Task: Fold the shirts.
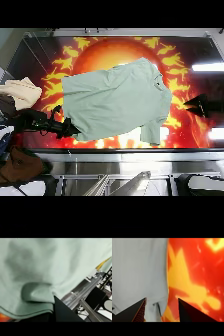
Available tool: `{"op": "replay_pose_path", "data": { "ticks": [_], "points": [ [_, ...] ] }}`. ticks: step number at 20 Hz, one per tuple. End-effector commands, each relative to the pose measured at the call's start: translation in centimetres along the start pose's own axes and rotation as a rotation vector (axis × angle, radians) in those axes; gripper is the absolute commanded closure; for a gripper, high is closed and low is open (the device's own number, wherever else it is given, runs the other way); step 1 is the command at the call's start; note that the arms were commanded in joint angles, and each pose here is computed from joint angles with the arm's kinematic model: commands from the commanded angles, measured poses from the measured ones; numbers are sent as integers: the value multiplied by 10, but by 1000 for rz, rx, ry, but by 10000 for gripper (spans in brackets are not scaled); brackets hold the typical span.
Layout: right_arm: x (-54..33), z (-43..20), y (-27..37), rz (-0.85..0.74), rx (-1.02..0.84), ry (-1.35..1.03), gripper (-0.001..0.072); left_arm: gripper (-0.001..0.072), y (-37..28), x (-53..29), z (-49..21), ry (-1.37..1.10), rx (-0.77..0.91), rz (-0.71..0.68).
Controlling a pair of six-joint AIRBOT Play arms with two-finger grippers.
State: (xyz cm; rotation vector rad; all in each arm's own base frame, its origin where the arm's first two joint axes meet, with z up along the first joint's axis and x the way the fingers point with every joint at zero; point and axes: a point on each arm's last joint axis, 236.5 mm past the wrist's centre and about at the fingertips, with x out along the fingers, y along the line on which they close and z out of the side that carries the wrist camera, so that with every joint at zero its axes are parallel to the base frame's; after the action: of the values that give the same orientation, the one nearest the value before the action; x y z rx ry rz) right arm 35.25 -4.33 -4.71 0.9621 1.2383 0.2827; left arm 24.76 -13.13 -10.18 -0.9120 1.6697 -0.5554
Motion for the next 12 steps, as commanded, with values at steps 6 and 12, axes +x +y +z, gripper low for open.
{"op": "replay_pose_path", "data": {
  "ticks": [6, 12],
  "points": [
    [75, -67, -17, -67, 44, 127, 248, 691, -21, -55, 18, -125, 50, -57],
    [132, -80, 40, -32, -71, 136, 249, 690, -7, -80, 28, -208, -2, -79]
  ]
}}
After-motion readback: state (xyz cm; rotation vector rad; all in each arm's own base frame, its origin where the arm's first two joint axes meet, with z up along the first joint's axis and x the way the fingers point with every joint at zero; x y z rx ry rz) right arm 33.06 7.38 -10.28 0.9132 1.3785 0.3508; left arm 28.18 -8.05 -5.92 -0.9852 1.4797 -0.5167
